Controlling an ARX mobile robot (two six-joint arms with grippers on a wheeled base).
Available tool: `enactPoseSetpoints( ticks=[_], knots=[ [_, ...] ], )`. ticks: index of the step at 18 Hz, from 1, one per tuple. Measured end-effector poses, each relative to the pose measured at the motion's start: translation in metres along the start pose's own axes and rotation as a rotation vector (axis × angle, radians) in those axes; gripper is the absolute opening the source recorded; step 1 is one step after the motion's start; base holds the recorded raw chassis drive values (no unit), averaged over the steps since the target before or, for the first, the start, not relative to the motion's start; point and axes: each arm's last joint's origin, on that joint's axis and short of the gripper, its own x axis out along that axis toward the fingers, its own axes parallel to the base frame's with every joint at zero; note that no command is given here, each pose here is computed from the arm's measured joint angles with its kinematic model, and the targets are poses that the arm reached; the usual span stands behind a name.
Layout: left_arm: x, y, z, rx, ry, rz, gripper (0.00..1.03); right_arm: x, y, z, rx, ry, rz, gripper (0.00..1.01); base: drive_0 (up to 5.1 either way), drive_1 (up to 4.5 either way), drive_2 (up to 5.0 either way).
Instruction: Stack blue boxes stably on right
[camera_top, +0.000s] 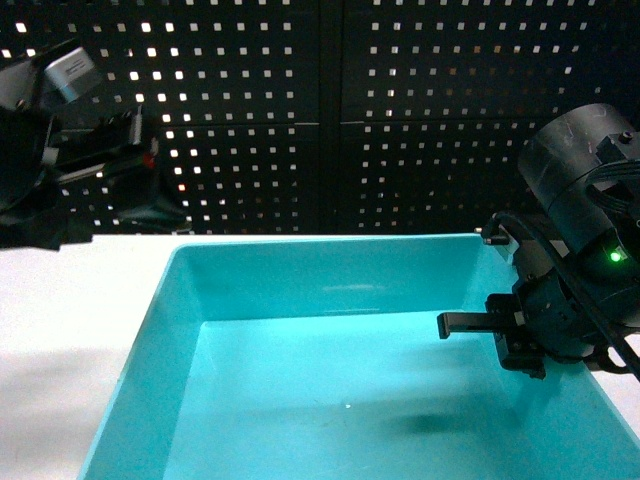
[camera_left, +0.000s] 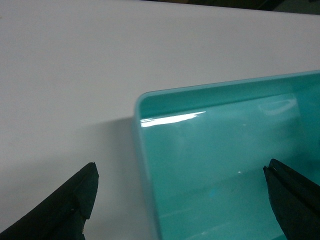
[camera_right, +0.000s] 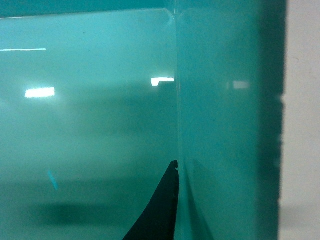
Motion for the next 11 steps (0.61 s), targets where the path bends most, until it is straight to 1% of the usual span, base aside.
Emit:
enactPoseSetpoints(
  ticks=[1, 2, 3, 4, 5, 6, 7, 8, 10, 11],
  knots=[
    [0.005, -0.007, 0.001, 0.004, 0.002, -0.006, 0.98, 0.000, 0.000, 0.000, 0.000, 0.001, 0.000, 0.08, 0.0, 0.00, 0.0],
    [0.014, -0.010, -0.003, 0.008, 0.024, 0.014, 0.98, 0.001, 0.000, 0.000, 0.000, 0.002, 0.000, 0.08, 0.0, 0.00, 0.0],
    [0.024, -0.011, -0.011, -0.004, 0.093, 0.034, 0.98, 0.001, 0.000, 0.000, 0.000, 0.002, 0.000, 0.08, 0.0, 0.00, 0.0],
    [0.032, -0.010, -0.018, -0.016, 0.142, 0.056, 0.98, 0.001, 0.000, 0.000, 0.000, 0.002, 0.000, 0.08, 0.0, 0.00, 0.0],
    [0.041, -0.009, -0.024, -0.019, 0.169, 0.081, 0.98, 0.001, 0.000, 0.000, 0.000, 0.002, 0.000, 0.08, 0.0, 0.00, 0.0],
    [0.047, -0.010, -0.027, -0.017, 0.176, 0.099, 0.98, 0.001, 0.000, 0.000, 0.000, 0.002, -0.001, 0.08, 0.0, 0.00, 0.0],
    [0.050, -0.009, -0.029, -0.017, 0.188, 0.118, 0.98, 0.001, 0.000, 0.000, 0.000, 0.002, 0.000, 0.08, 0.0, 0.00, 0.0],
    [0.051, -0.010, -0.029, -0.014, 0.189, 0.125, 0.98, 0.001, 0.000, 0.000, 0.000, 0.002, 0.000, 0.08, 0.0, 0.00, 0.0],
    [0.057, -0.012, -0.026, -0.019, 0.205, 0.128, 0.98, 0.001, 0.000, 0.000, 0.000, 0.002, -0.001, 0.08, 0.0, 0.00, 0.0],
    [0.062, -0.011, -0.026, -0.029, 0.222, 0.134, 0.98, 0.001, 0.000, 0.000, 0.000, 0.002, 0.000, 0.08, 0.0, 0.00, 0.0]
  ],
)
